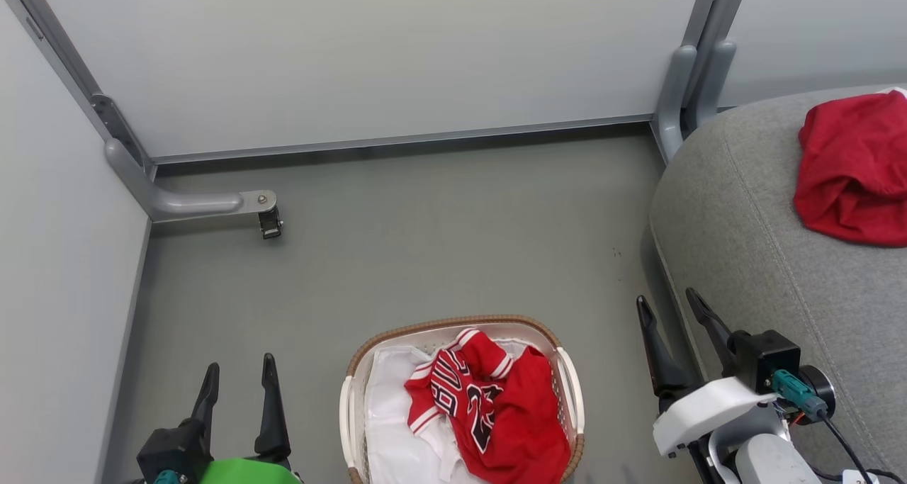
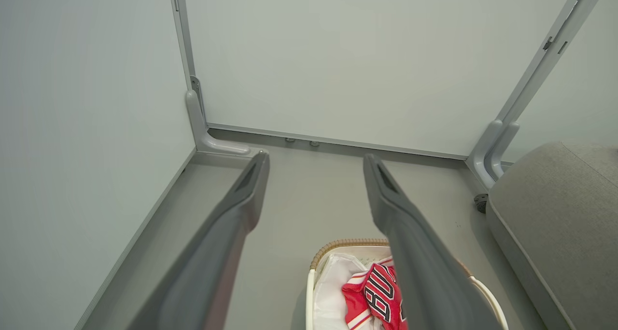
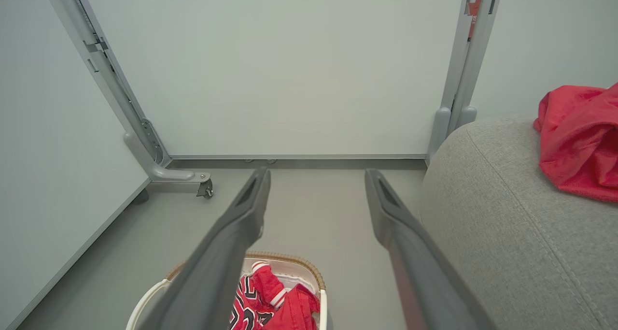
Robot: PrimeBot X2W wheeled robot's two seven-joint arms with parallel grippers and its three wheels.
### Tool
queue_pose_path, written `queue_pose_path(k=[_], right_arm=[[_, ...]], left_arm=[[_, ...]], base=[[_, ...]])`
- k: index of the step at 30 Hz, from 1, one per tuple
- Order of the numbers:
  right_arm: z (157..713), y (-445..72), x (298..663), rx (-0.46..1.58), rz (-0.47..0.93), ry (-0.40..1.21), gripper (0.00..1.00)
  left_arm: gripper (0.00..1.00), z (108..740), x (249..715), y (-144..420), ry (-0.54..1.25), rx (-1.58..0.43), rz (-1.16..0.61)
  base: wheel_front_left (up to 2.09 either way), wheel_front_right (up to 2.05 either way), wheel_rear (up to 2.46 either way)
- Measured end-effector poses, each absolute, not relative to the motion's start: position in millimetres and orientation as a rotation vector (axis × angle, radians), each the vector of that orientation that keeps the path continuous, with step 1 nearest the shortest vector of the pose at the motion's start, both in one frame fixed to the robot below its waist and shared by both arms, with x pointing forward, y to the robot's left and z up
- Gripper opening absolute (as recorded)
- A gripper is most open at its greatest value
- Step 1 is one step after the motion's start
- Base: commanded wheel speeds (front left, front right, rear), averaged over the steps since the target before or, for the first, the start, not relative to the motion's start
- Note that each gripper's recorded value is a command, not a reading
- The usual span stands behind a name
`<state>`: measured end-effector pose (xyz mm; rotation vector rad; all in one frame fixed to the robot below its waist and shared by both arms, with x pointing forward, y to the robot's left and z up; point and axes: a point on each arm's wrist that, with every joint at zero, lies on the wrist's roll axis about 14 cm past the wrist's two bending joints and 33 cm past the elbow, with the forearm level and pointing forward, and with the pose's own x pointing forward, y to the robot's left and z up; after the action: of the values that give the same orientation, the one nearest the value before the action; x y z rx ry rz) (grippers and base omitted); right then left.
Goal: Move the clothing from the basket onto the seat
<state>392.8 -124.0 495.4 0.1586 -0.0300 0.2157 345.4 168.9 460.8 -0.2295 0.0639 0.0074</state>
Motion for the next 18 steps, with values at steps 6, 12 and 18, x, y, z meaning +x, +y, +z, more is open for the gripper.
queue_pose_path(k=[6, 12, 18], right_arm=[[494.1, -122.8, 392.0, 0.159, 0.219, -0.025, 1.0], [491.1, -122.9, 391.7, 0.164, 0.217, -0.016, 1.0], [488.7, -124.6, 393.3, 0.164, 0.212, -0.01, 1.0]], left_arm=[[1.0, 459.7, 344.7, 169.0, 0.066, -0.23, 0.005], [1.0, 457.8, 345.2, 168.5, 0.072, -0.23, 0.003], [1.0, 454.8, 346.5, 167.4, 0.082, -0.228, -0.002]], base=[[0.0, 0.0, 0.0], [0.0, 0.0, 0.0], [0.0, 0.0, 0.0]])
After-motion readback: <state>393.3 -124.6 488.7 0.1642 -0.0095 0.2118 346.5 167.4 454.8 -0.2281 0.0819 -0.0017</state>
